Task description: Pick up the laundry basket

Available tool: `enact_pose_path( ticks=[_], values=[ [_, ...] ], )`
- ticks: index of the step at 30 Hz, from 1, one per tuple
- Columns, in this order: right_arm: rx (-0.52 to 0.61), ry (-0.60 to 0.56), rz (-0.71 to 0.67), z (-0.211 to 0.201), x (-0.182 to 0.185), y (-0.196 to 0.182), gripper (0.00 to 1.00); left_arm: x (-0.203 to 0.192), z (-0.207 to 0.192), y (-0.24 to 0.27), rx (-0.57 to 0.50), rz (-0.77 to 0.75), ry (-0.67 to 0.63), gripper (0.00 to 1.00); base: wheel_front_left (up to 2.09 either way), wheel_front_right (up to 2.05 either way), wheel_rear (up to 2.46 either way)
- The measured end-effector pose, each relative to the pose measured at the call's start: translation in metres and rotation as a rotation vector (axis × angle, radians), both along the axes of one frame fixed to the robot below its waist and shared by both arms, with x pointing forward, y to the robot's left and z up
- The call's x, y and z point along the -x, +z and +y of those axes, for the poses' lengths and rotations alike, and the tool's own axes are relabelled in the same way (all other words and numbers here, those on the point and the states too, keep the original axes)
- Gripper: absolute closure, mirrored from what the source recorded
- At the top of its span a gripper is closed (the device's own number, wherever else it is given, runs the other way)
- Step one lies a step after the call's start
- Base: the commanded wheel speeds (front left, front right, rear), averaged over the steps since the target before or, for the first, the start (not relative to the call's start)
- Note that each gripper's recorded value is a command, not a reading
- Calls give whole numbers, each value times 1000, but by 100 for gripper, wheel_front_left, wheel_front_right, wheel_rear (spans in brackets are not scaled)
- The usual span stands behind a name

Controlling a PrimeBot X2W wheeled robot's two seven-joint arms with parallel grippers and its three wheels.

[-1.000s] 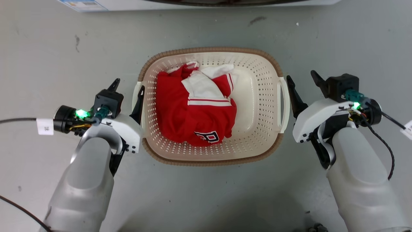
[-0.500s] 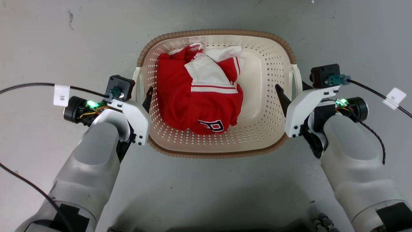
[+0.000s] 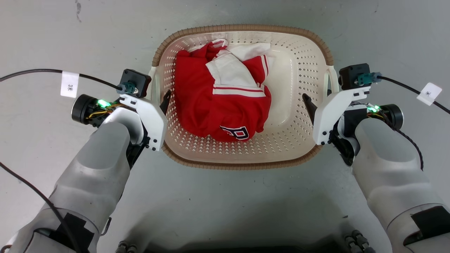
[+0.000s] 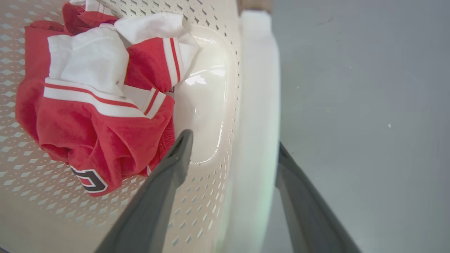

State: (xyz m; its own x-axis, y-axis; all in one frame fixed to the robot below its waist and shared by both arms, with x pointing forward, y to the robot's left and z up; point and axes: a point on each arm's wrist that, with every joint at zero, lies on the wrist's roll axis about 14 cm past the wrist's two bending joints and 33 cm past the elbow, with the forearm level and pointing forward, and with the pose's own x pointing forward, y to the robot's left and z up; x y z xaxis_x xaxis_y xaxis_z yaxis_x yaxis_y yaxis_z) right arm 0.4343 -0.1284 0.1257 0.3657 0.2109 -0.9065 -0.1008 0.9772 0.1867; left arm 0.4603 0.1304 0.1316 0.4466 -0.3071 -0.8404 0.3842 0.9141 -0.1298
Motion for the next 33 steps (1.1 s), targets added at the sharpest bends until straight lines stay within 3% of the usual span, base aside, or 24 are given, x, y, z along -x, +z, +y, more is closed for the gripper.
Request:
enact_pose_path(
  ticks=[12,14,15,16,17,33],
  values=[
    [-4,7,5,4,-2,-6,0,4,2,-4,9,40,-17,0,0,0,0],
    [-5,9,8,5,-2,-7,0,6,2,-5,13,61,-6,34,0,0,0],
    [-6,10,10,5,-2,-7,38,7,1,-6,18,67,-1,51,0,0,0],
    [-6,12,12,5,-2,-8,68,8,0,-6,25,74,4,100,0,0,0],
    [-7,12,15,6,-1,-8,100,10,-3,-6,33,85,4,100,0,0,0],
    [11,41,14,6,-5,14,100,13,-13,20,72,82,-41,100,0,0,0]
  ],
)
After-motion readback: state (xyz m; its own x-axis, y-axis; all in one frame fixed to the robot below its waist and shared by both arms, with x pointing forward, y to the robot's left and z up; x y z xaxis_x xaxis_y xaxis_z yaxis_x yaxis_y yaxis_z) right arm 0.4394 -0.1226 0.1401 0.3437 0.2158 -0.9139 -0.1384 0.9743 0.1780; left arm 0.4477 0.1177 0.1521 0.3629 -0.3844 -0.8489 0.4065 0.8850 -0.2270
